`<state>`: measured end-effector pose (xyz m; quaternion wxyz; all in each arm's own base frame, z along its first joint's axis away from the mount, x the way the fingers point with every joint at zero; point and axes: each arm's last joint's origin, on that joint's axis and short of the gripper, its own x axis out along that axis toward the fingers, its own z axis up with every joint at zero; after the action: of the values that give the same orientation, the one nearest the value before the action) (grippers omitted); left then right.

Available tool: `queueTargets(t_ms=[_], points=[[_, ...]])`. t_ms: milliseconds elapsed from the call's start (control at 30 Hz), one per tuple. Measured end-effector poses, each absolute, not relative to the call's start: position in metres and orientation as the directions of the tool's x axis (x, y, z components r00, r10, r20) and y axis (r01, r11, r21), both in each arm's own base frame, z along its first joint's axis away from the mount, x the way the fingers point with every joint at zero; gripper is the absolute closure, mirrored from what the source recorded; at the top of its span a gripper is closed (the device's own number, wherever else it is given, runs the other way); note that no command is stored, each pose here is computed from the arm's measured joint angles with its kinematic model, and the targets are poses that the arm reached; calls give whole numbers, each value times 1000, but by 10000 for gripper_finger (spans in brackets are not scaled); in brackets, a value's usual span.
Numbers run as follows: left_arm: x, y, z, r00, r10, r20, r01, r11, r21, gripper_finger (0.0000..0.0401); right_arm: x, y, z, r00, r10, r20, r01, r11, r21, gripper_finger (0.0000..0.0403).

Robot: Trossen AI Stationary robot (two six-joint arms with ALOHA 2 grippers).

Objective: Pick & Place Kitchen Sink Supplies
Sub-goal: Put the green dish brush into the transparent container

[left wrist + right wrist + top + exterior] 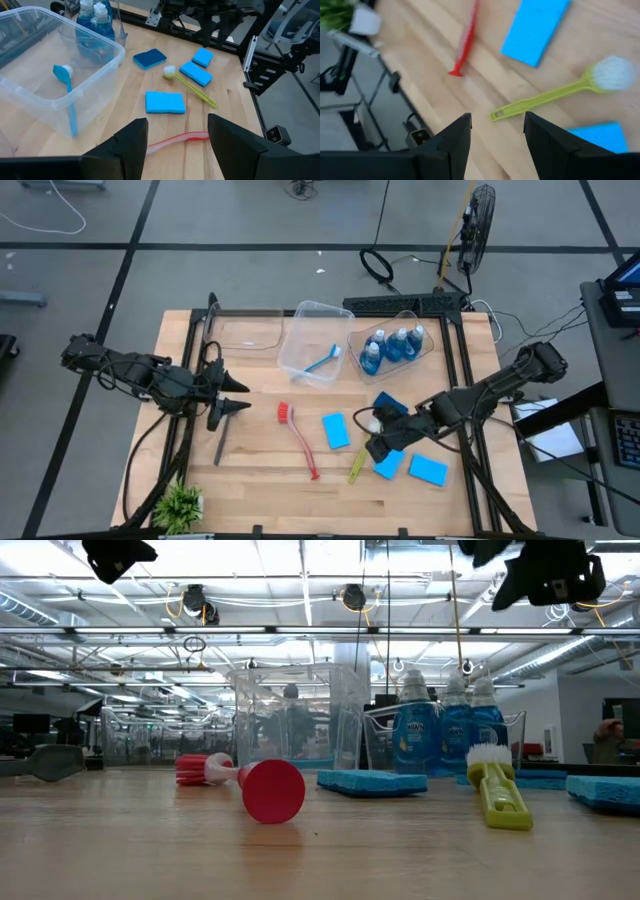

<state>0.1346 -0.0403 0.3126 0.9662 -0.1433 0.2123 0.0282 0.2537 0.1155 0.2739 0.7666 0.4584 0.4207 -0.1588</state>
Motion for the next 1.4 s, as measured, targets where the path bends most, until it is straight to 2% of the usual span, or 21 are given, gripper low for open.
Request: queueTargets(t_ms=[333, 500, 733, 900, 1400], points=[[135, -40, 312, 908, -7, -419, -109, 961, -252, 192, 261, 104, 268, 599, 104, -794, 685, 446, 576, 232], [135, -40, 312, 908, -7, -420, -104, 965, -241, 192, 256, 103, 248, 554, 91, -827, 753, 369, 545, 232], [135, -40, 312, 908, -7, -420, -95, 970, -222, 192, 250, 104, 216, 580, 109, -808, 782, 202, 589, 232], [135, -40, 312, 908, -7, -420, -95, 971, -221, 192, 246, 102, 200, 591, 116, -798, 790, 120, 602, 232], [135, -40, 312, 908, -7, -420, -98, 969, -227, 192, 246, 103, 198, 589, 146, -795, 790, 104, 604, 232]])
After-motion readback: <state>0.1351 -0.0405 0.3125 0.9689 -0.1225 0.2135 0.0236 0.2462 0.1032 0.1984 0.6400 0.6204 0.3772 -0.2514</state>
